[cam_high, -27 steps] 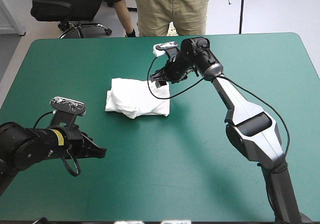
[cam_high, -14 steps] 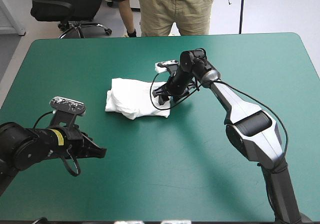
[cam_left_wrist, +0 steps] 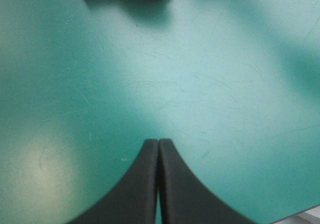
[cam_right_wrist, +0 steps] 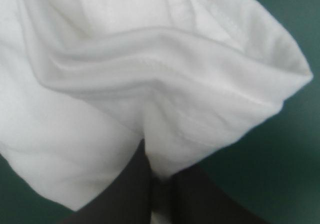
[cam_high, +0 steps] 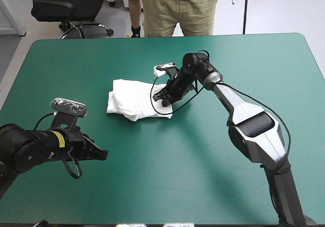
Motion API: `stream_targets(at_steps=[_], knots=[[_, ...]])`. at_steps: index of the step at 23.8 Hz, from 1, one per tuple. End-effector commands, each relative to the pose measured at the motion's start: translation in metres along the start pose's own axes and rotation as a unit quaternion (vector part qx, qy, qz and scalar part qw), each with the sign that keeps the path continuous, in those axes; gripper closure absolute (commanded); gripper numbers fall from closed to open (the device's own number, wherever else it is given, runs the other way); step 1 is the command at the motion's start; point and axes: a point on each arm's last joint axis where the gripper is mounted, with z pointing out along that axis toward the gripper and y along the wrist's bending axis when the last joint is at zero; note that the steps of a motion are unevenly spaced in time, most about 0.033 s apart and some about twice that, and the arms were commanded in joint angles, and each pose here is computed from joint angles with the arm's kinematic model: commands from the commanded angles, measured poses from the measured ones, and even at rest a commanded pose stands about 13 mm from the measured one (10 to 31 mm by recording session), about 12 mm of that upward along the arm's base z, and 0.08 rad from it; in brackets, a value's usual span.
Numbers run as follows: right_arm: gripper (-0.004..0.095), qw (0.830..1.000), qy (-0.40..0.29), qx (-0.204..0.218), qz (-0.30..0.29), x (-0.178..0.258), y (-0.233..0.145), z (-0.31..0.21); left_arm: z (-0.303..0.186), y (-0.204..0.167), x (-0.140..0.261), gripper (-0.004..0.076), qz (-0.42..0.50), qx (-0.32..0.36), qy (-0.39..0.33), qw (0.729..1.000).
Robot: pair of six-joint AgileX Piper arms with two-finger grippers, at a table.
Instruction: Fold the cloth
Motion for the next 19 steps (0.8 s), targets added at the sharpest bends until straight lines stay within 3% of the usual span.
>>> stream_targets(at_steps=[1,4,7,8,13,19], knots=[[0.0925,0.996,-0.073,0.004,-0.053,-0.013,0.01,-0.03,-0.009,-0.001,-0.004,0.0741,-0.006,0.006,-0.024,1.0],[0.0925,0.991,-0.096,0.044,-0.087,-0.017,0.003,-0.032,-0.009,-0.001,-0.001,0.0741,-0.007,0.005,-0.013,1.0],[0.0924,0.989,-0.053,0.095,-0.101,-0.011,-0.006,-0.033,-0.009,-0.001,-0.001,0.0741,-0.009,0.005,-0.013,1.0],[0.0924,0.987,-0.035,0.118,-0.098,-0.007,-0.01,-0.036,-0.009,-0.001,-0.001,0.0741,-0.017,0.005,-0.013,1.0],[0.0924,0.985,-0.063,0.144,-0.065,-0.001,-0.017,-0.058,-0.009,-0.001,-0.001,0.0741,-0.032,0.006,-0.013,0.999],[0.0924,0.968,-0.043,0.243,-0.039,0.044,-0.041,-0.085,-0.009,-0.001,-0.002,0.0741,-0.034,0.009,-0.014,0.999]])
